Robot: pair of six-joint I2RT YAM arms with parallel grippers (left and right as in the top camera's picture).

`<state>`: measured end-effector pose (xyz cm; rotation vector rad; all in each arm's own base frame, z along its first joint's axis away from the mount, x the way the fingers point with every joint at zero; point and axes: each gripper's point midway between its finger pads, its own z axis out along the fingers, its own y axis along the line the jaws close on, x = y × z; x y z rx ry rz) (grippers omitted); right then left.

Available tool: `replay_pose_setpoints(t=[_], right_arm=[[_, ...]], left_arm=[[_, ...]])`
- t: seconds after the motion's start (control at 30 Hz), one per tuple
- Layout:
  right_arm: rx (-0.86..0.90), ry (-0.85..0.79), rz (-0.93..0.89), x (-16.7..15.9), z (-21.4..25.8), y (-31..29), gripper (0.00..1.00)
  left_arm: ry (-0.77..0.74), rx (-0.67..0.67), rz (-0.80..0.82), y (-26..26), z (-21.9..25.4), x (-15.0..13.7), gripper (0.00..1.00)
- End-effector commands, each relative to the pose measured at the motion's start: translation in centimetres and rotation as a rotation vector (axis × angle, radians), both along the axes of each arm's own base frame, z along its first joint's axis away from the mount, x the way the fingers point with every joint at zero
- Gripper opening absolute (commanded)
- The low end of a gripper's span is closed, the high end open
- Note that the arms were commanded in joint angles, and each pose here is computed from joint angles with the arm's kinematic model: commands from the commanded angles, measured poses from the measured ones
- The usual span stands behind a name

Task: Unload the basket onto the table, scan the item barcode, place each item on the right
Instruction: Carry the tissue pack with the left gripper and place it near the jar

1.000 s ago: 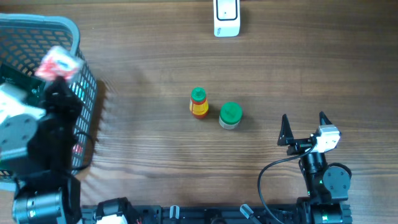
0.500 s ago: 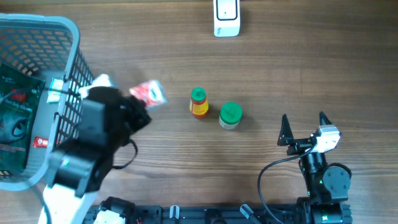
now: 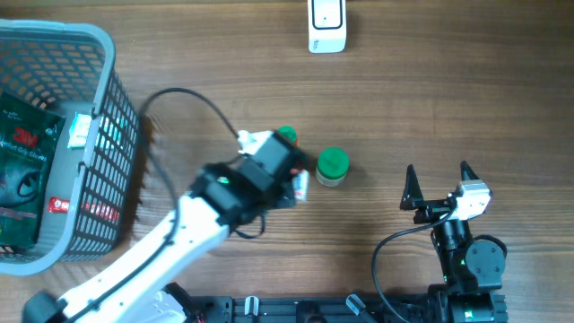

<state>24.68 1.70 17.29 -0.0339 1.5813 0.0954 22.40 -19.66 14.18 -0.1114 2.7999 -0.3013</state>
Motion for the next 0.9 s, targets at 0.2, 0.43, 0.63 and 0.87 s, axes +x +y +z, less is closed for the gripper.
replay_pose_setpoints(t=[0.2,0.43,0.63,0.87], right_arm=[[-0.012,-0.010,0.012,-0.1,0.2,0.2,1.00],[-0.012,-0.010,0.012,-0.1,0.2,0.2,0.99],[-0.012,-0.010,0.012,-0.1,0.2,0.2,1.00],[-0.012,-0.010,0.012,-0.1,0.2,0.2,1.00]], left_arm=[[-0.073,0.146,-0.011,-2.3,-6.0,0.1,0.04],[-0.094,0.203,0.004,-3.1,-9.0,1.8,0.04],[-0.055,0.249,-0.005,-3.0,-11.3,1.7,0.04],[-0.053,0.258,-0.007,-3.0,-11.6,1.7,0.04]])
